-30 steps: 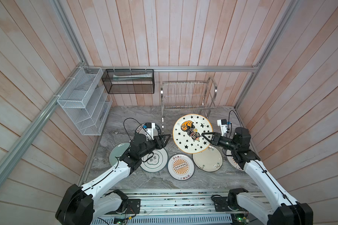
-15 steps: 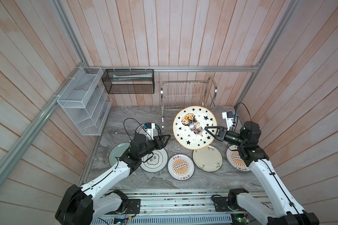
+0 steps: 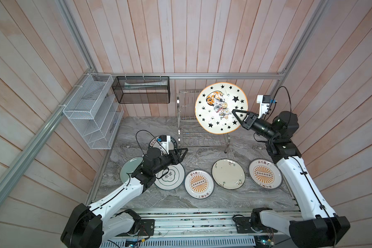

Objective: Load plates into a dish rack
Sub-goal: Place the plate on the dish rack.

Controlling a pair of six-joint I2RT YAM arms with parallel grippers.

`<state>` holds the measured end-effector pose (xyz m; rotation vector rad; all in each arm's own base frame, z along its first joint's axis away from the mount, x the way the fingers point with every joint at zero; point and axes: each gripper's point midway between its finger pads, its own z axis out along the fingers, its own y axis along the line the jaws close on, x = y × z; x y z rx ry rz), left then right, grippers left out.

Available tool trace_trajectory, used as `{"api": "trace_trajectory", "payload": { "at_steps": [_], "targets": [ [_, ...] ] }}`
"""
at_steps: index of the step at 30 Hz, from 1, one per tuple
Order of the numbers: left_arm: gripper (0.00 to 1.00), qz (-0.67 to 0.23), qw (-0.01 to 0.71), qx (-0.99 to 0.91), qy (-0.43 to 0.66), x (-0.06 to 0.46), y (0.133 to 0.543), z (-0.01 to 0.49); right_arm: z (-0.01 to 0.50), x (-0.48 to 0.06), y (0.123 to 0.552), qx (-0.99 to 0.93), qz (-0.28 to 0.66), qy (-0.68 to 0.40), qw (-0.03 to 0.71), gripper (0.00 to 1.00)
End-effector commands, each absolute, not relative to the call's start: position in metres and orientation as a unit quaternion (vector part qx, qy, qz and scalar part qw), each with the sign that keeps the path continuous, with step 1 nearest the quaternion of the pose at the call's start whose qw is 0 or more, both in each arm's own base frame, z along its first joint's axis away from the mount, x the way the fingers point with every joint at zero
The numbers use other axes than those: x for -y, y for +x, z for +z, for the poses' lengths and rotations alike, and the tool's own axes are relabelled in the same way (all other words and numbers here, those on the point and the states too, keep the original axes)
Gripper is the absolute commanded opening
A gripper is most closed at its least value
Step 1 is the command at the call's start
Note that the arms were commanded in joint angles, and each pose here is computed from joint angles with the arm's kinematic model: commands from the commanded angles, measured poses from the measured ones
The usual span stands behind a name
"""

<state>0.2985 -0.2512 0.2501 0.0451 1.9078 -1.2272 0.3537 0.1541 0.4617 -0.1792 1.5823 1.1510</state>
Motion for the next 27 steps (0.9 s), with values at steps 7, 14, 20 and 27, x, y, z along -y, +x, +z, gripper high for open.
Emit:
{"api": "trace_trajectory", "payload": {
  "at_steps": [7,14,20,27],
  "targets": [
    [0.59,-0.503,0.427,-0.751,0.019,0.246,0.286,0.255,0.543,-0.126,0.391,-0.586,0.449,-0.039,0.673,0.0],
    [0.6,-0.498,0.424,-0.756,0.022,0.242,0.278,0.252,0.547,-0.116,0.428,-0.584,0.423,-0.006,0.693,0.0],
    [0.6,-0.501,0.425,-0.754,0.022,0.242,0.277,0.251,0.552,-0.108,0.445,-0.569,0.383,0.04,0.726,0.0],
    [0.59,-0.506,0.421,-0.752,0.024,0.243,0.275,0.252,0.565,-0.12,0.454,-0.567,0.295,0.062,0.766,0.0]
  ]
}}
